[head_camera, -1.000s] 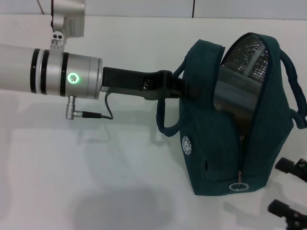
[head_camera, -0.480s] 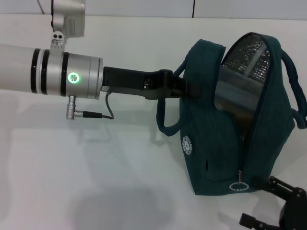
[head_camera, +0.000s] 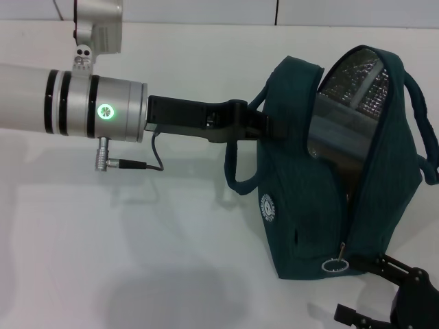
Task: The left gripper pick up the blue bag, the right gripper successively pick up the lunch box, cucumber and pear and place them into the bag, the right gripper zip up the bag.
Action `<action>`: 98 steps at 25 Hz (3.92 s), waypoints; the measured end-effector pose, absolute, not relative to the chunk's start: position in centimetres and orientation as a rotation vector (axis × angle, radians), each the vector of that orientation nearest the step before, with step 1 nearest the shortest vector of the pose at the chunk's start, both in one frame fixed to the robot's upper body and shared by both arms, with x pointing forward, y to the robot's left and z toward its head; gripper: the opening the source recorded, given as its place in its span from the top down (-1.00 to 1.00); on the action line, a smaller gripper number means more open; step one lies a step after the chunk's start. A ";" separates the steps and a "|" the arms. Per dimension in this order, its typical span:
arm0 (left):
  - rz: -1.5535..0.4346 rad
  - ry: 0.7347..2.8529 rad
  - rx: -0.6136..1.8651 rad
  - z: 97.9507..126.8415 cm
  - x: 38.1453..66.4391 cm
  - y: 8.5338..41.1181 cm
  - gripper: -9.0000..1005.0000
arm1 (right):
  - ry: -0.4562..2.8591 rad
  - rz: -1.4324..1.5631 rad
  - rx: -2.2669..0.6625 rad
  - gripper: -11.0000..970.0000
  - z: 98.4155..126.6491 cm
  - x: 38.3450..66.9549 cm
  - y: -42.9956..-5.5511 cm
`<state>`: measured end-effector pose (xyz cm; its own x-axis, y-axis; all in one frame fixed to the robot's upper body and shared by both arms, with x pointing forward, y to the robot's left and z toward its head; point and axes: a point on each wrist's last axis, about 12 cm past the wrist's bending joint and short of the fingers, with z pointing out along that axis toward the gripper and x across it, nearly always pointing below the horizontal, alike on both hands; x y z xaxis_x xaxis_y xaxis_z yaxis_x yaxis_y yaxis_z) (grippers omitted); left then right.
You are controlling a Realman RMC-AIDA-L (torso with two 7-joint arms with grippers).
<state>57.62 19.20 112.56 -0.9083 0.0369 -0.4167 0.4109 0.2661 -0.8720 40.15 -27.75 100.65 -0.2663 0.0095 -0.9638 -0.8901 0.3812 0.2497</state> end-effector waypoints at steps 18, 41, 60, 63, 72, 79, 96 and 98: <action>-1.688 2.230 0.407 112.4 57.5 19.2 0.85 | 1.604 1.086 -0.866 -0.80 100.4 40.7 -26.9; -1.685 2.232 0.404 112.4 57.5 19.3 0.82 | 1.623 1.051 -0.831 0.01 100.2 40.9 -27.3; -1.685 2.229 0.408 112.3 57.5 19.2 0.80 | 1.612 1.032 -0.822 0.54 100.4 41.5 -27.2; -1.684 2.228 0.411 112.3 57.5 19.2 0.79 | 1.615 1.032 -0.819 0.54 100.4 41.5 -27.2; -1.684 2.228 0.411 112.4 57.5 19.2 0.78 | 1.626 1.024 -0.818 0.93 100.3 41.5 -27.2; -1.683 2.226 0.416 112.4 57.5 19.2 0.77 | 1.630 1.018 -0.816 0.96 100.2 41.6 -27.3; -1.678 2.214 0.417 112.3 57.5 19.3 0.75 | 1.475 1.027 -0.667 0.96 102.7 40.0 -30.3; -1.676 2.212 0.419 112.2 57.5 19.3 0.75 | 1.464 1.036 -0.666 0.96 102.8 40.0 -30.3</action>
<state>57.46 19.34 112.25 -0.9012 0.0323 -0.4323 0.4249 0.2631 -0.8661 40.03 -30.27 102.79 -0.1742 0.1544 -0.9725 -0.8659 0.4463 0.2259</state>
